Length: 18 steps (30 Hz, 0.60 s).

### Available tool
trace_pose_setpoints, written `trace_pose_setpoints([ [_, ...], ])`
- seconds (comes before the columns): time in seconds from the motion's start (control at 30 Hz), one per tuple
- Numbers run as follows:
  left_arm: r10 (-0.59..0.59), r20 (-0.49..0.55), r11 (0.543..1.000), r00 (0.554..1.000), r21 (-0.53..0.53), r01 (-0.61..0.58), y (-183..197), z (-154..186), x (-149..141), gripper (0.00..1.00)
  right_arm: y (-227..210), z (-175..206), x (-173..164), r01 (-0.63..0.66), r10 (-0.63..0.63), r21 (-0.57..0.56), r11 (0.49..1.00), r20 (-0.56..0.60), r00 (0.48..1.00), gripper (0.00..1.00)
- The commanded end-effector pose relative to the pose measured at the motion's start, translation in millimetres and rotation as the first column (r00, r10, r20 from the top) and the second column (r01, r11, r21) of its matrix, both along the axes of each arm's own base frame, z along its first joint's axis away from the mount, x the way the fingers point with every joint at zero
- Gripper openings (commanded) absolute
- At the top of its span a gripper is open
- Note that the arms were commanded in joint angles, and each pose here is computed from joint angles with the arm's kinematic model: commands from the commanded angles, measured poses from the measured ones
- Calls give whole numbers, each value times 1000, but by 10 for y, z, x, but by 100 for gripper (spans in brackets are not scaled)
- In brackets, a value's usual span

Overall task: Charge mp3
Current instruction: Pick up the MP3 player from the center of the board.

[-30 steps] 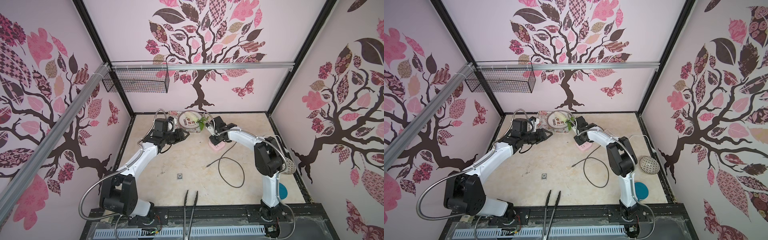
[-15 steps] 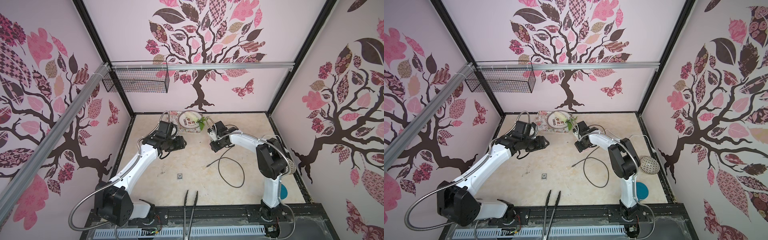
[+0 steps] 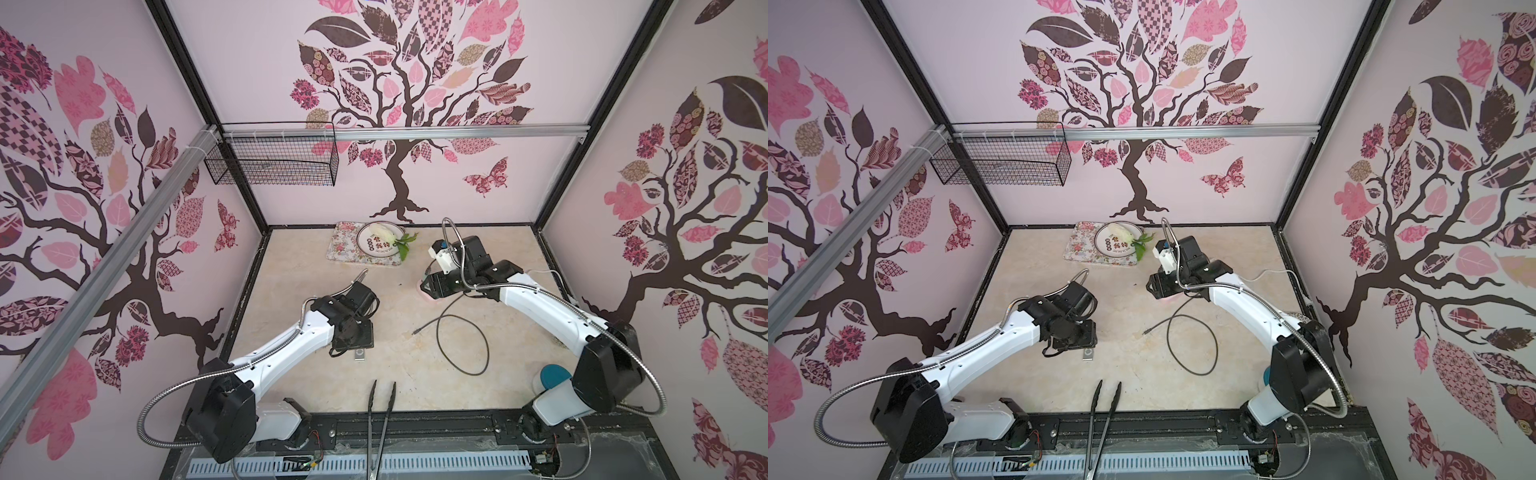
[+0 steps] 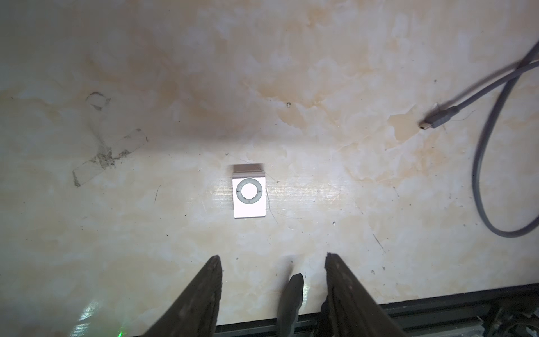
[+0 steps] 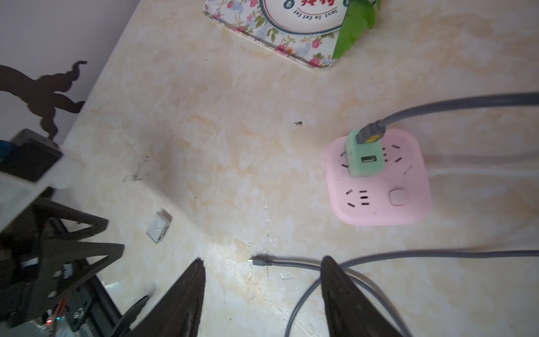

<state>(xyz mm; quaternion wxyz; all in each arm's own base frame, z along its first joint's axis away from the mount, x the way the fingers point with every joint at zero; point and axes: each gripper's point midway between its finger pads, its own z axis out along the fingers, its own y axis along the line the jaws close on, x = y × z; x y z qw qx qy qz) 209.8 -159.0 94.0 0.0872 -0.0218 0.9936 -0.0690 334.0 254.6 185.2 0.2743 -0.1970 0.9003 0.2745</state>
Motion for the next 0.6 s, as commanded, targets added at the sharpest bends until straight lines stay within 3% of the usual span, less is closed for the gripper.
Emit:
trace_pose_setpoints([
  [0.0, 55, 10, 997, 998, 45, -55, 63, -134, 5, 59, 221, 90, -224, -36, 51, 178, 983, -80, 996, 61],
  [0.1, 49, -14, 998, 999, 44, -48, 40, -286, -61, 58, 337, 0, -363, -51, 89, 262, 964, -134, 987, 61],
  [0.3, 52, -18, 998, 998, 30, -51, 26, -516, -105, 59, 574, -201, -582, -108, 169, 296, 949, -188, 968, 60],
  [0.57, 17, -26, 998, 1000, 63, -15, -11, -671, -30, 58, 639, -316, -618, -109, 186, 313, 943, -227, 956, 52],
])
